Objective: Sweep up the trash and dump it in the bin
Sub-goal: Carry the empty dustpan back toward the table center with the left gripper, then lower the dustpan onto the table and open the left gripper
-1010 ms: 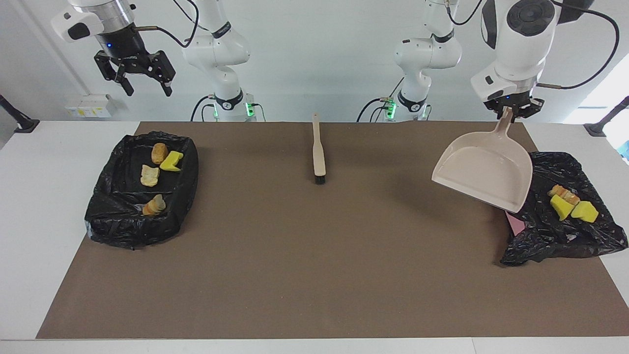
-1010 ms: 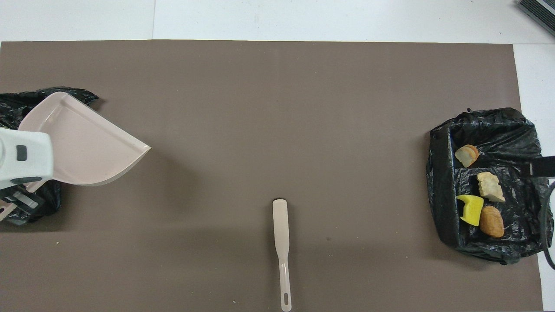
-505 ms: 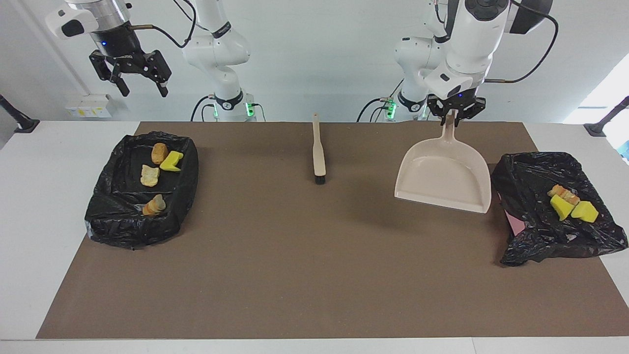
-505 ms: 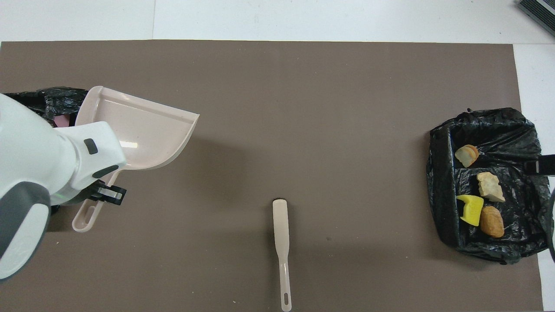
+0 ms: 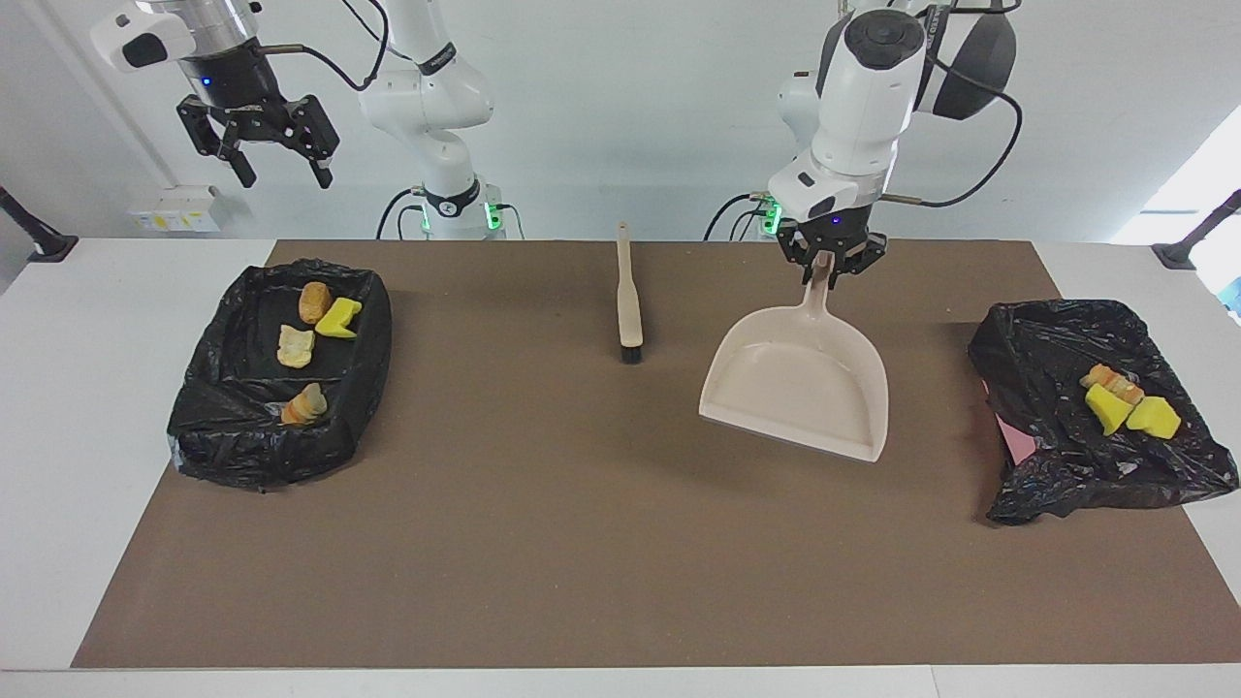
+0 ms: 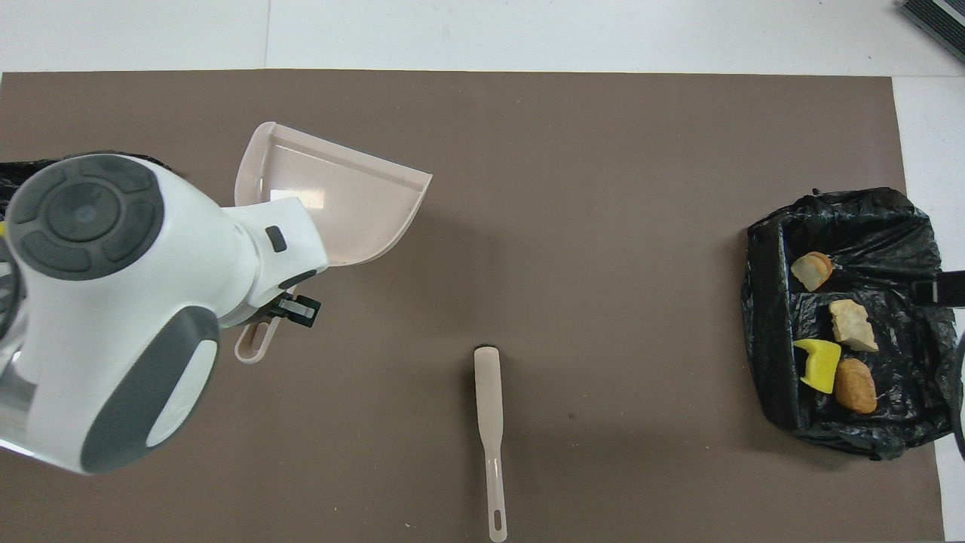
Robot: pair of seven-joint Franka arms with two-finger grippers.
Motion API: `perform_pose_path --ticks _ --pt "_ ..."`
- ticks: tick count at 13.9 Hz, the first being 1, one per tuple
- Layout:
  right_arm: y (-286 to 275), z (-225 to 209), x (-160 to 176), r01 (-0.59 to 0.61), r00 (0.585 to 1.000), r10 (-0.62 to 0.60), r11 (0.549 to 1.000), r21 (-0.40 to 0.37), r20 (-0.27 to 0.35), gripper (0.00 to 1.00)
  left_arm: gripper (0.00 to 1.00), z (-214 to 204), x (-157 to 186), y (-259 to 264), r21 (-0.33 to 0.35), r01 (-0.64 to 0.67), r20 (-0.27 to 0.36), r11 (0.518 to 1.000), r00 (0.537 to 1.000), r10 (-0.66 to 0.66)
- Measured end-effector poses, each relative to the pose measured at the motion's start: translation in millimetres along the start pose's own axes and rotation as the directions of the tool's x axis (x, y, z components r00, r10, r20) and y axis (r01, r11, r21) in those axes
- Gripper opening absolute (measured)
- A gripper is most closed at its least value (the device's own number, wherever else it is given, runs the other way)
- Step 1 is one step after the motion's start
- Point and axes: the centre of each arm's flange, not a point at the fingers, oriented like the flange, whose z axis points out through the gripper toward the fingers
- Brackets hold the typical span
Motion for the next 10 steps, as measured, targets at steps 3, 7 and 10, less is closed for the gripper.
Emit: perform_pose_path --ticks 3,7,10 --pt "0 -1 1 -0.001 1.000 0.001 1.000 -0.001 -0.006 1.00 0.32 34 25 37 -0.006 0.011 -0.009 1.000 1.000 -0.011" --pt "2 0 1 -0.003 1.000 0.003 1.000 -0.001 -0.007 1.00 0.32 88 71 93 -0.016 0.098 0.002 0.995 0.995 -0.098" --pt "2 1 1 -0.004 1.000 0.004 1.000 -0.001 -0.005 1.00 0.32 121 94 118 -0.046 0.164 -0.011 0.985 0.986 -0.165"
